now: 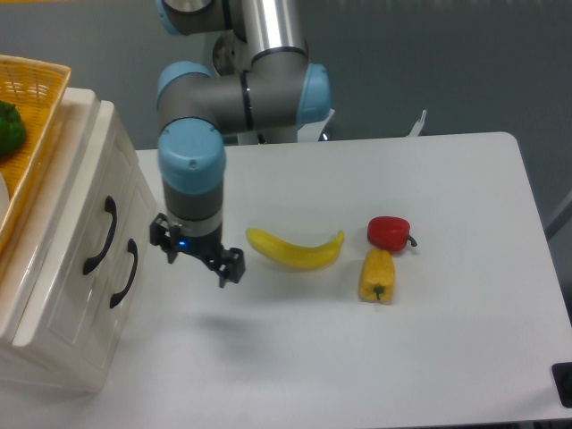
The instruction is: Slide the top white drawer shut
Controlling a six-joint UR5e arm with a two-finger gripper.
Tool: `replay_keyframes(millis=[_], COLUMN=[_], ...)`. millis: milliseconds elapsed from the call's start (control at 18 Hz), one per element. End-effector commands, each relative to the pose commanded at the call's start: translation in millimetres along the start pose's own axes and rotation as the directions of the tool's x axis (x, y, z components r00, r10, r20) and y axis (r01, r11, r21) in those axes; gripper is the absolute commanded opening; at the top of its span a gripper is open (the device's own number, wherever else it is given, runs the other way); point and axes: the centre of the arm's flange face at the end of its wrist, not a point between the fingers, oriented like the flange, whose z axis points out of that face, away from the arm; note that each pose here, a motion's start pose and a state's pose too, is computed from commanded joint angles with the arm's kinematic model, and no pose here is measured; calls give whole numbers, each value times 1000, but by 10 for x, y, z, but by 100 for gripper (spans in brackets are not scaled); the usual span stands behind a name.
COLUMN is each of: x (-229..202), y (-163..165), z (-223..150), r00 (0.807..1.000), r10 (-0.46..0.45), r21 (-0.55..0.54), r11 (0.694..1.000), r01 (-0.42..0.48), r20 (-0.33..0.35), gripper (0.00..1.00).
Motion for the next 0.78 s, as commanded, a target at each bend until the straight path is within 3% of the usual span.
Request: replay_keyframes(millis=[111, 444, 778], x=[-158, -741, -1294], y=[44, 362, 705], z=[-44, -27, -50], r00=[999, 996, 996], r10=[7, 70, 67], r21=[-24, -67, -78], r11=[1000, 996, 995], r01=[-6, -66, -63], r20=[39, 53, 61], gripper=[100, 100, 100])
